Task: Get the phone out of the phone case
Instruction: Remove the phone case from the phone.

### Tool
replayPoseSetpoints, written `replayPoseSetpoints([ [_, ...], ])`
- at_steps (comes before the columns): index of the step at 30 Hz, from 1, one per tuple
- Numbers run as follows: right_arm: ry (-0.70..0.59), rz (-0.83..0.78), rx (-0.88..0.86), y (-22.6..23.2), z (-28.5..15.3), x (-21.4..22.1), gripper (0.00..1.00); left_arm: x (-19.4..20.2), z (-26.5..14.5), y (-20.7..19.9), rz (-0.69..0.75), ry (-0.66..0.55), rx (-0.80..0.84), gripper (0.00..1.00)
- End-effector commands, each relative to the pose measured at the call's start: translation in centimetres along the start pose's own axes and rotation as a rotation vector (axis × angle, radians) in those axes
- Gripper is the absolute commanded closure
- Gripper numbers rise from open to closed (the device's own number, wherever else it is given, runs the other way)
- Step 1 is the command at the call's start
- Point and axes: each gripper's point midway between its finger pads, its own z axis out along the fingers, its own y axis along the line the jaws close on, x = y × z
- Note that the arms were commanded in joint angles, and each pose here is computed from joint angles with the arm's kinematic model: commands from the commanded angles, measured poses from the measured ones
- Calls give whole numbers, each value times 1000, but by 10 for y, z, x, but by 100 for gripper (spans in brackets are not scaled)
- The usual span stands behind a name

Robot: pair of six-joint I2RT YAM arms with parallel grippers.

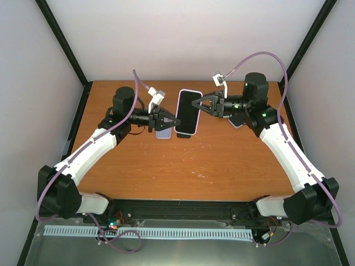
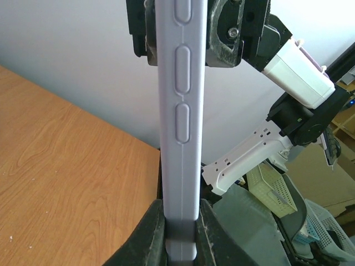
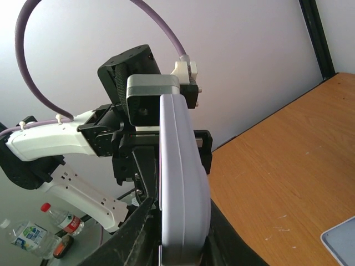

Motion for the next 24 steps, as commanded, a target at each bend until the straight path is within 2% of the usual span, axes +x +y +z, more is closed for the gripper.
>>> replayPoseSetpoints([
  [1,-29,-61,2,14,-7,-15,80,-8,-2,-21,98,-6,43,99],
  [4,-29,-59,3,13,-7,-15,91,-10,-2,-23,110,-6,41,99],
  [5,-31,-59,5,14,-7,-15,95,-11,-3,-23,119,-6,34,97],
  [8,-36,-55,7,14,-9,-18,97,-12,-3,-23,143,-1,9,79],
  [9,-40,-47,4,14,-9,-20,97,-10,-4,-22,150,2,2,77],
  [16,-65,-27,-45,25,-15,-35,97,7,-7,-14,167,18,-39,75],
  [24,-65,-22,-85,33,-16,-36,97,8,-9,-5,139,3,-59,78],
])
